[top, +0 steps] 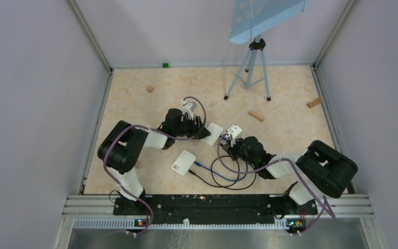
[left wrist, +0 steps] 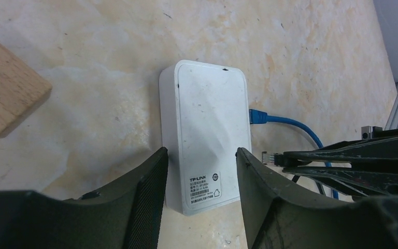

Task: Insert the plug into the switch port
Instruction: Insert the connector into the switch port.

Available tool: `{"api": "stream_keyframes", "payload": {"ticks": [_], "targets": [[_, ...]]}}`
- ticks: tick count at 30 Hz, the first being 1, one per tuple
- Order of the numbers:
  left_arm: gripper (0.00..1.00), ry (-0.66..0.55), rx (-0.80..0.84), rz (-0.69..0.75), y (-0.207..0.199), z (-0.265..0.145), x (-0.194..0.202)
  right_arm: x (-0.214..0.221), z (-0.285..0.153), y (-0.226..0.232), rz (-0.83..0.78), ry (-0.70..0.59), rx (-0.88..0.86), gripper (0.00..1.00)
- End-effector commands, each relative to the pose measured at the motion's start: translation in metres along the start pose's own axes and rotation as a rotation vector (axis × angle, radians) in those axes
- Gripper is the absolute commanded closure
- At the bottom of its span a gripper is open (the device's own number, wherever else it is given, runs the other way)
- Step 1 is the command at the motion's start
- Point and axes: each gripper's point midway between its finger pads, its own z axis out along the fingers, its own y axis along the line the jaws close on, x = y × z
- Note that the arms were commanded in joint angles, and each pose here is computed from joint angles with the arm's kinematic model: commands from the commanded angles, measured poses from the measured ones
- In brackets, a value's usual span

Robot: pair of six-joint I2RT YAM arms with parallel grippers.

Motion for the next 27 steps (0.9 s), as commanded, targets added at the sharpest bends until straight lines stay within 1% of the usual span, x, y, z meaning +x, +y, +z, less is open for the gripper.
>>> {"api": "stream_keyframes", "payload": {"ticks": [1, 2, 7, 14, 27], "targets": [[0.44, -0.029, 0.048, 0.031, -0.012, 0.004, -0.009, 0.011, 0.003, 0.0, -0.003, 0.012, -0.008, 1.0], [0.44, -0.027, 0.043, 0.035, -0.011, 0.004, -0.01, 0.013, 0.004, -0.001, -0.028, 0.018, -0.008, 1.0], [0.44, -0.005, 0.031, 0.044, -0.007, 0.006, -0.007, 0.016, 0.009, 0.003, -0.039, 0.021, -0.034, 1.0], [0.45, 0.041, 0.051, 0.049, -0.009, 0.015, 0.003, 0.009, 0.01, 0.0, -0.057, -0.001, -0.02, 1.0], [0.45, 0.05, 0.039, 0.061, -0.006, 0.017, 0.004, 0.007, 0.007, -0.012, -0.02, -0.02, 0.015, 1.0]]}}
